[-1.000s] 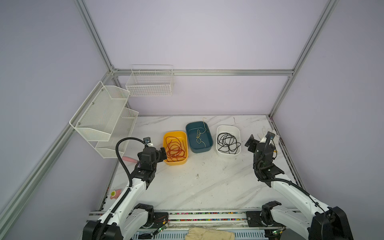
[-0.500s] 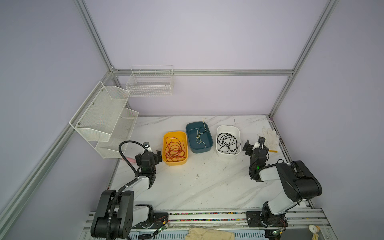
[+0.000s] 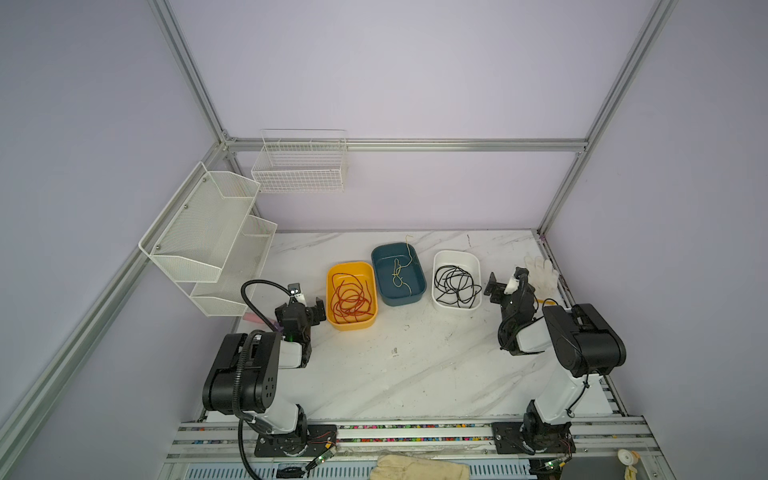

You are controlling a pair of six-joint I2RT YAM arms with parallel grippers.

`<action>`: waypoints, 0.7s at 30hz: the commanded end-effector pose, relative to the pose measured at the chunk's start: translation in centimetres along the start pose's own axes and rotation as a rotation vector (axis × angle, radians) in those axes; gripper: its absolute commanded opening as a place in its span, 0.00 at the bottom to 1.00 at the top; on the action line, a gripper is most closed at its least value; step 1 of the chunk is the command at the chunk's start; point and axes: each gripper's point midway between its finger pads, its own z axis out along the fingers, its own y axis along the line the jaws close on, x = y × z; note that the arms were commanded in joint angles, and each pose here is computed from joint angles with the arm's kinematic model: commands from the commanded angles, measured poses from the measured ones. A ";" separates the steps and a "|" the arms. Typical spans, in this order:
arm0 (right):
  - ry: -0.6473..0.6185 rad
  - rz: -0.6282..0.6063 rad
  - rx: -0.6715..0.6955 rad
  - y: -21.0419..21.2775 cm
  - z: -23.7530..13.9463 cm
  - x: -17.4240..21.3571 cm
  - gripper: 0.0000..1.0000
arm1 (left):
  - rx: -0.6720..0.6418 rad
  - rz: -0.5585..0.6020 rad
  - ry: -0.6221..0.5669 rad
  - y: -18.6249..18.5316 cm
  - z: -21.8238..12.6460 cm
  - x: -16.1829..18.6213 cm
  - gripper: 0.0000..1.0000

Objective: Untangle the cables

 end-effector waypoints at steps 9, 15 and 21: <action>-0.067 -0.028 0.015 0.6 -0.4 -1.7 0.98 | -0.026 0.015 -0.144 -0.5 -0.2 -3.8 1.00; -0.055 -0.028 -0.001 0.9 -0.1 -1.4 0.98 | -0.027 0.017 -0.145 -0.5 -0.2 -3.9 1.00; -0.052 -0.019 -0.006 0.8 -0.1 -1.4 0.98 | -0.029 0.018 -0.146 -0.5 -0.2 -3.9 1.00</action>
